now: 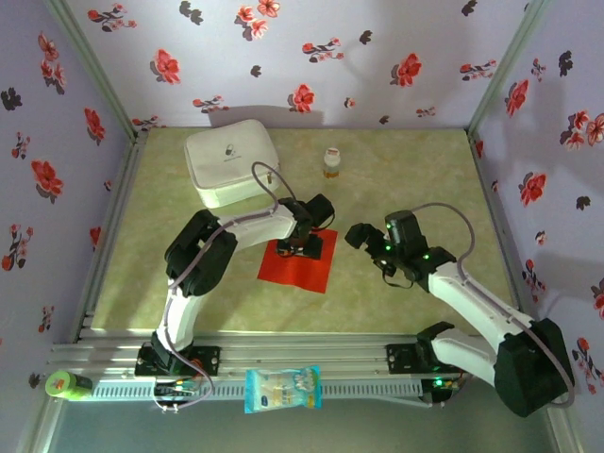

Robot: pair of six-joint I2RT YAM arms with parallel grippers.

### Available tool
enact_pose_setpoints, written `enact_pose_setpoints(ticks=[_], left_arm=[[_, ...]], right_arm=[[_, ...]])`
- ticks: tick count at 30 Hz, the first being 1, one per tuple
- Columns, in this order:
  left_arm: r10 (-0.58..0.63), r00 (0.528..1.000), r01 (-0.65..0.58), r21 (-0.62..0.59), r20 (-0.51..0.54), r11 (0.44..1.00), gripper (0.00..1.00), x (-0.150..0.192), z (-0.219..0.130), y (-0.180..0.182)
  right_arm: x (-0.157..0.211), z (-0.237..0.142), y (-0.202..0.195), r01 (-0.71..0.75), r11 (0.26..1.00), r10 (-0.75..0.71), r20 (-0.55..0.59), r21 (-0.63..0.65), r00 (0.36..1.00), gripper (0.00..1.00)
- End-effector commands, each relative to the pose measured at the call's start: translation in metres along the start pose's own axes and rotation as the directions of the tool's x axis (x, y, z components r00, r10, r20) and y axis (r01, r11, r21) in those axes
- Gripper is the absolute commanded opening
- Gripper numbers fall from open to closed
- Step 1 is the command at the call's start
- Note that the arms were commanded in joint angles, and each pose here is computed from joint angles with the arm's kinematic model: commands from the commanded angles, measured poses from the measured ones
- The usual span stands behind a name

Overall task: Fold a paper plane with a square sheet of paper (pick it up from the middle)
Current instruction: First fold the square sheet of paper in half at the center of the table.

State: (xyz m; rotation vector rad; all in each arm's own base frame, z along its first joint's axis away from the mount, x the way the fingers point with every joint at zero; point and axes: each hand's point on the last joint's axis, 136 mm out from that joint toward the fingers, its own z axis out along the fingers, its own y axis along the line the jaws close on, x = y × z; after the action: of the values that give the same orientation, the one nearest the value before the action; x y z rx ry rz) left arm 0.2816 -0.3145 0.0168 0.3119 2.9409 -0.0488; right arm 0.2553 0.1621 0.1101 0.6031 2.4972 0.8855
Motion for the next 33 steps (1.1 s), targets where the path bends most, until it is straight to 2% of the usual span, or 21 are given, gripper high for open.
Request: enact_pose_setpoints(ticks=[1,9,12,14,19,23,30,33], left_arm=[[0.010,0.996,-0.011,-0.011,-0.085,1.000,0.68,0.025,0.018,0.005],[-0.027,1.000,0.027,0.044,-0.005,0.999,0.47,0.014,-0.004,0.001],[-0.035,0.999,0.034,0.058,0.019,0.998,0.42,0.011,-0.012,0.000],[-0.041,0.999,0.039,0.063,0.036,0.997,0.36,0.009,-0.019,0.002],[-0.068,0.995,0.060,0.099,0.078,0.993,0.32,0.003,-0.036,0.006],[-0.113,0.988,0.088,0.214,0.107,0.973,0.31,-0.003,-0.055,-0.001],[-0.197,0.977,0.149,0.408,0.080,0.901,0.31,-0.008,-0.080,-0.012],[-0.233,0.970,0.170,0.507,0.063,0.845,0.32,-0.011,-0.092,-0.020]], right_arm=[[-0.001,-0.003,-0.002,-0.010,1.000,0.010,0.015,-0.003,1.000,0.99],[-0.005,-0.004,-0.019,-0.006,0.991,0.003,0.021,0.132,1.000,0.99],[-0.004,-0.002,-0.019,-0.011,0.990,0.011,0.005,0.144,1.000,0.99],[-0.002,0.000,-0.017,-0.010,0.991,0.011,-0.010,0.134,1.000,0.99],[-0.003,0.000,-0.011,0.009,0.993,-0.008,-0.016,0.114,1.000,0.99],[-0.006,-0.004,-0.006,0.034,0.995,-0.034,-0.001,0.097,0.999,0.99],[-0.011,-0.012,-0.002,0.058,0.995,-0.061,0.034,0.083,0.998,0.99],[-0.012,-0.016,-0.001,0.063,0.995,-0.066,0.038,0.082,0.997,0.99]])
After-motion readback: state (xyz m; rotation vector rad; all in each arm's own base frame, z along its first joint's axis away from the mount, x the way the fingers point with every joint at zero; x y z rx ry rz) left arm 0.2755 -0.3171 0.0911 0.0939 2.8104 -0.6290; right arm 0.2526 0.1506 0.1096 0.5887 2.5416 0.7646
